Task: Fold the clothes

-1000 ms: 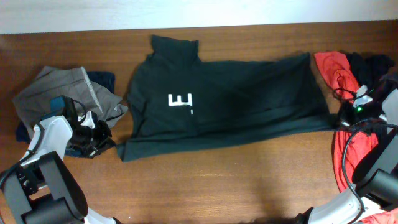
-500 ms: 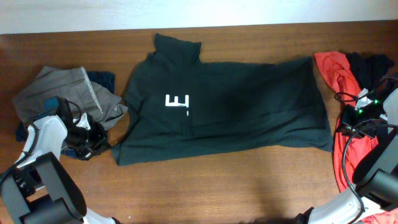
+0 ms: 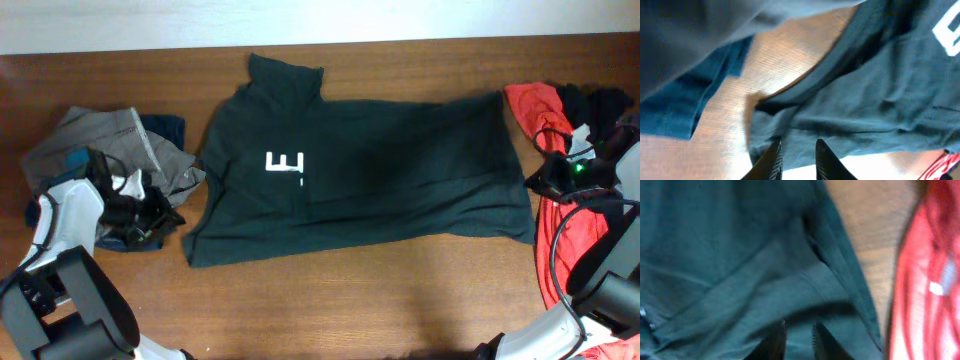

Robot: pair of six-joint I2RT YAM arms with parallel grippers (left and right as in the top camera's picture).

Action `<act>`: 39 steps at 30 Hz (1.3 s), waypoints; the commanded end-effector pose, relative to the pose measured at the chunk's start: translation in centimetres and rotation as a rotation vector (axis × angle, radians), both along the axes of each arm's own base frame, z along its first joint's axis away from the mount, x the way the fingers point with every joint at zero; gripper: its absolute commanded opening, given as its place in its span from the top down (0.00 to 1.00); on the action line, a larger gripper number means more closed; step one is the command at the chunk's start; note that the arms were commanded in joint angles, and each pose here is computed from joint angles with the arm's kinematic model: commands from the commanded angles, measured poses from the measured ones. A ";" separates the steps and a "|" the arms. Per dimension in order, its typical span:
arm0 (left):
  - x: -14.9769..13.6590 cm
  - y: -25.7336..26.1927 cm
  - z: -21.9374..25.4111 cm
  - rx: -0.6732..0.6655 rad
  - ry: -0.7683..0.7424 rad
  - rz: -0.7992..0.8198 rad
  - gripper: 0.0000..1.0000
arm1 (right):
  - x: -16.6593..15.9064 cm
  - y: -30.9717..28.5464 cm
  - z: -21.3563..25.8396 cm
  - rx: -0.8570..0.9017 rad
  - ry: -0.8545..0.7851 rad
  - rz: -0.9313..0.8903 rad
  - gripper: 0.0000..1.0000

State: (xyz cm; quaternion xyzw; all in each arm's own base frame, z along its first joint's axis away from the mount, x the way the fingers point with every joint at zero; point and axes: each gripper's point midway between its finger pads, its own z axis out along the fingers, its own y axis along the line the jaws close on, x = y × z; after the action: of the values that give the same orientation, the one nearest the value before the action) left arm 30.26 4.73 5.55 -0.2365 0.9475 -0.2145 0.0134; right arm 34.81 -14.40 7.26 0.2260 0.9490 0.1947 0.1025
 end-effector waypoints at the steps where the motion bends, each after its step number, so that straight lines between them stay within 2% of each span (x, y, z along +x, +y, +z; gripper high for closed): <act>1: 2.6 -2.3 2.9 -0.028 -0.175 -0.190 0.79 | 1.6 2.5 0.7 0.043 -0.045 0.054 0.83; 5: 3.6 -4.9 3.3 -0.006 -0.219 -0.304 0.94 | 1.1 2.6 -1.2 -0.084 0.073 0.014 0.91; 8: 4.3 -6.2 2.8 0.086 -0.232 -0.404 0.99 | 0.5 3.6 -3.0 -0.127 0.134 -0.007 0.94; 11: 4.2 -6.2 2.6 0.157 -0.204 -0.419 0.99 | -0.3 4.3 -4.2 -0.121 0.161 -0.007 0.95; 13: 4.2 -6.3 3.0 0.156 -0.203 -0.415 0.98 | -1.0 4.5 -5.1 -0.117 0.182 -0.006 0.95; 15: 4.5 -6.4 3.6 0.158 -0.222 -0.414 0.94 | -1.8 4.5 -5.9 -0.120 0.202 -0.010 0.95; 22: 5.7 -6.2 7.4 0.196 -0.331 -0.407 0.92 | -5.9 3.5 -8.5 -0.154 0.339 -0.118 0.96; 29: 5.6 -6.2 11.3 0.225 -0.415 -0.401 0.87 | -11.2 -1.0 -6.6 -0.363 0.535 -0.308 0.96; 32: 5.5 -6.2 12.5 0.236 -0.449 -0.399 0.78 | -11.9 -1.6 -4.3 -0.387 0.516 -0.369 0.96; 34: 5.6 -6.2 12.9 0.242 -0.467 -0.397 0.71 | -10.7 -0.7 -2.9 -0.347 0.427 -0.326 0.95; 36: 5.8 -6.3 13.2 0.241 -0.485 -0.398 0.68 | -8.5 1.3 -1.4 -0.262 0.274 -0.188 0.89; 39: 6.7 -7.2 13.9 0.212 -0.547 -0.423 0.67 | -6.0 4.0 1.5 -0.142 0.085 -0.089 0.77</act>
State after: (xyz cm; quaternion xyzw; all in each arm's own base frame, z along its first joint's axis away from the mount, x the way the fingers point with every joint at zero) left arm 36.26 -1.73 17.80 0.0106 0.9644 -0.1532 0.2153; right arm 26.10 -13.38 5.67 0.3416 0.9394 0.0242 0.0164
